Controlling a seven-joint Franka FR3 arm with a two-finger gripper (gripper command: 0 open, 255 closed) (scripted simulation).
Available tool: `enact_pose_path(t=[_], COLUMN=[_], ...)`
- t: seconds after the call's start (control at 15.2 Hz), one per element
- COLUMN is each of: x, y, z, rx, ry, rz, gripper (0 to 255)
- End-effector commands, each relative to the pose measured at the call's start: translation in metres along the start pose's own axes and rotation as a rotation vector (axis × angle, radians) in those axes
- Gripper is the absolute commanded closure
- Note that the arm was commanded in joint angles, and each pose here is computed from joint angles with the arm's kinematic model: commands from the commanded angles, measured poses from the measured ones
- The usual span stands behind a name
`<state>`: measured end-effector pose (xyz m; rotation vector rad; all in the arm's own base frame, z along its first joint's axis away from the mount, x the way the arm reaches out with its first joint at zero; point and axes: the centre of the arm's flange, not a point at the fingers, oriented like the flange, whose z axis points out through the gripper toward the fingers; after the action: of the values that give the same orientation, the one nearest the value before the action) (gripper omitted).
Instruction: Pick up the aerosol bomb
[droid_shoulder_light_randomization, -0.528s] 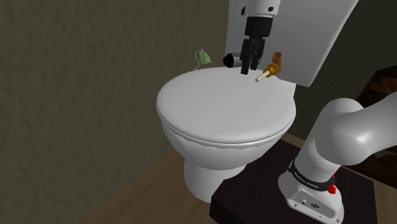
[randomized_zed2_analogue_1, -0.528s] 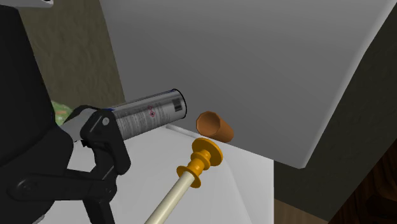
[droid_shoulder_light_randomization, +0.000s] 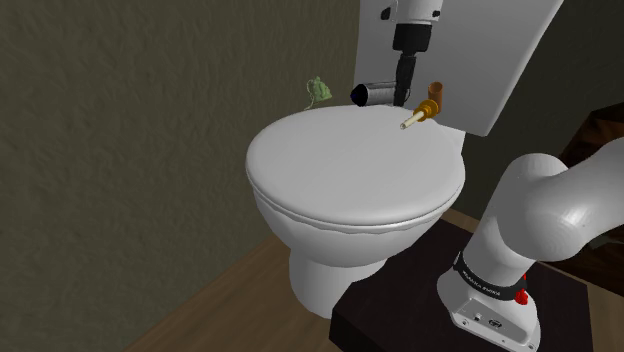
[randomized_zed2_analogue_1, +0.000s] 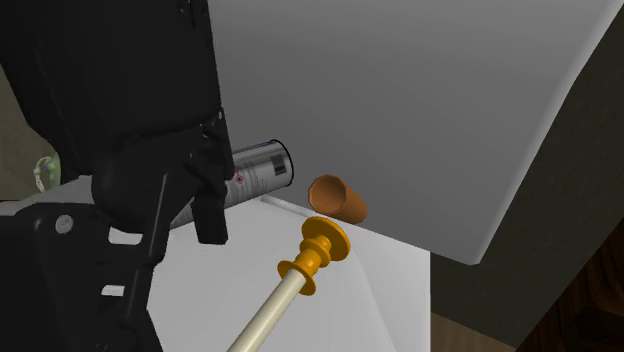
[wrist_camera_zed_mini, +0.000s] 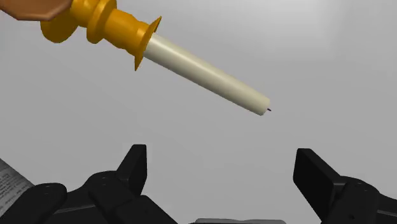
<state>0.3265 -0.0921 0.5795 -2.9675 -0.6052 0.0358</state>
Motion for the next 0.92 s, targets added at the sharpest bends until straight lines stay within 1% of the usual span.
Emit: enact_pose_path(t=[0.0, 0.33, 0.66, 0.73, 0.86], x=[0.003, 0.020, 0.053, 0.059, 0.059], y=[0.022, 0.081, 0.132, 0.138, 0.139], z=[-0.004, -0.014, -0.025, -0.027, -0.016], rx=[-0.011, -0.036, -0.061, -0.065, -0.065], ry=[-0.002, -0.004, -0.006, -0.006, -0.006], rz=[-0.128, -0.419, -0.709, -0.749, -0.749], gripper=[0, 0, 0, 0, 0])
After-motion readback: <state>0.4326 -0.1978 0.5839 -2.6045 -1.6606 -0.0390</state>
